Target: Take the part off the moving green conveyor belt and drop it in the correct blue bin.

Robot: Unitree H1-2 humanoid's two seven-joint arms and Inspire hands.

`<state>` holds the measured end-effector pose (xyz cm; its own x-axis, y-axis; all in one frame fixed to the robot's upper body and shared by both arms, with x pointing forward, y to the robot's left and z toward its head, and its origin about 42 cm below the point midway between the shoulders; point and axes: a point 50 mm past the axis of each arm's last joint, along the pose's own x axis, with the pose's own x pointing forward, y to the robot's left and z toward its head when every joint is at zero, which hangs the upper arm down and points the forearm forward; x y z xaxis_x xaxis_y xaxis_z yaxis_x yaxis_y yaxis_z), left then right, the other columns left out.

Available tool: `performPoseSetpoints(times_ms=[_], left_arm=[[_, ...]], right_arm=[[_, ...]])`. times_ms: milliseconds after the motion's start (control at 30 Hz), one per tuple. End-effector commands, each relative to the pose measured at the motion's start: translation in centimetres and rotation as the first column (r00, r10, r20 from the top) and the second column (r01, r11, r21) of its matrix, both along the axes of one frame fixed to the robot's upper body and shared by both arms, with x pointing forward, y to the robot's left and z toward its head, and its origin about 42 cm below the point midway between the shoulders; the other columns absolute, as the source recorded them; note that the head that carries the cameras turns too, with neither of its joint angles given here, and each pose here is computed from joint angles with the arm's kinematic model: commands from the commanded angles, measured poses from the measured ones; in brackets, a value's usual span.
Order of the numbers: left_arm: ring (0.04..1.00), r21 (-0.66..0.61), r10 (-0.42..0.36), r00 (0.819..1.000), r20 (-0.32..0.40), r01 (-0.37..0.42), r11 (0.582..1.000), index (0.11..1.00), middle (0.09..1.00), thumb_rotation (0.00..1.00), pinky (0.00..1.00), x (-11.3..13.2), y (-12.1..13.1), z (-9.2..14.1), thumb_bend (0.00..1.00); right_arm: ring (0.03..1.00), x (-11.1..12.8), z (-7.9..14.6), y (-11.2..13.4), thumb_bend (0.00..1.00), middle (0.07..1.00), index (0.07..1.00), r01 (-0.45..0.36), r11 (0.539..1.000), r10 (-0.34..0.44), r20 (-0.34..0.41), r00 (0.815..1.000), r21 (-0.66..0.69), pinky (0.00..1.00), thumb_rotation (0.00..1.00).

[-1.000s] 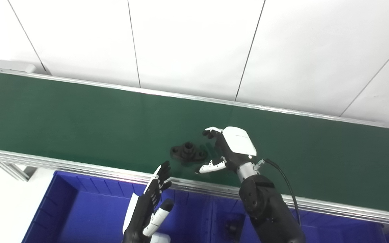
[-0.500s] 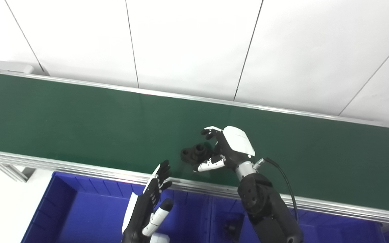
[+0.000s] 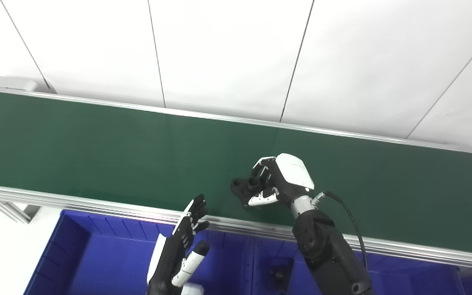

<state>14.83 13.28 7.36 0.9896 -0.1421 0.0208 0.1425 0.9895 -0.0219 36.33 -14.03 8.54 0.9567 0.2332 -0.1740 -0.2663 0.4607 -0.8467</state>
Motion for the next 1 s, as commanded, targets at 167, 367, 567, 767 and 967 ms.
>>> performPoseSetpoints(times_ms=[167, 367, 567, 767, 967], left_arm=[[0.924, -0.066, -0.012, 0.999, 0.043, 0.015, 0.998, 0.952, 0.951, 0.87, 0.85, 0.0, -1.8, 1.4, 0.72], [0.928, -0.076, -0.011, 0.999, 0.038, 0.014, 0.997, 0.953, 0.954, 0.89, 0.86, 0.0, -1.7, 1.6, 0.73], [0.936, -0.097, -0.012, 0.999, 0.032, 0.015, 0.995, 0.955, 0.957, 0.89, 0.87, 0.1, -1.6, 1.4, 0.74], [0.938, -0.106, -0.009, 1.000, 0.023, 0.011, 0.994, 0.958, 0.958, 0.91, 0.88, 0.3, -1.4, 1.3, 0.75], [0.943, -0.113, -0.011, 1.000, 0.018, 0.013, 0.994, 0.963, 0.964, 0.90, 0.89, 0.5, -1.1, 1.1, 0.73]], right_arm=[[0.309, -2.3, -3.6, -0.2, 0.52, 0.402, 0.508, 0.006, 0.999, -0.013, -0.184, 0.983, -0.036, 0.24, 0.00], [0.320, -2.5, -3.4, 0.1, 0.52, 0.406, 0.511, 0.018, 1.000, -0.021, -0.185, 0.983, -0.021, 0.25, 0.00], [0.366, -3.0, -1.4, 0.4, 0.52, 0.424, 0.514, 0.019, 0.998, -0.012, -0.126, 0.992, 0.054, 0.30, 0.00], [0.280, -3.4, 3.0, 0.5, 0.53, 0.446, 0.493, 0.005, 0.989, -0.004, -0.011, 1.000, 0.148, 0.22, 0.00], [0.224, -4.0, 7.6, -0.1, 0.53, 0.470, 0.484, -0.033, 0.976, 0.017, 0.072, 0.997, 0.217, 0.17, 0.00]])
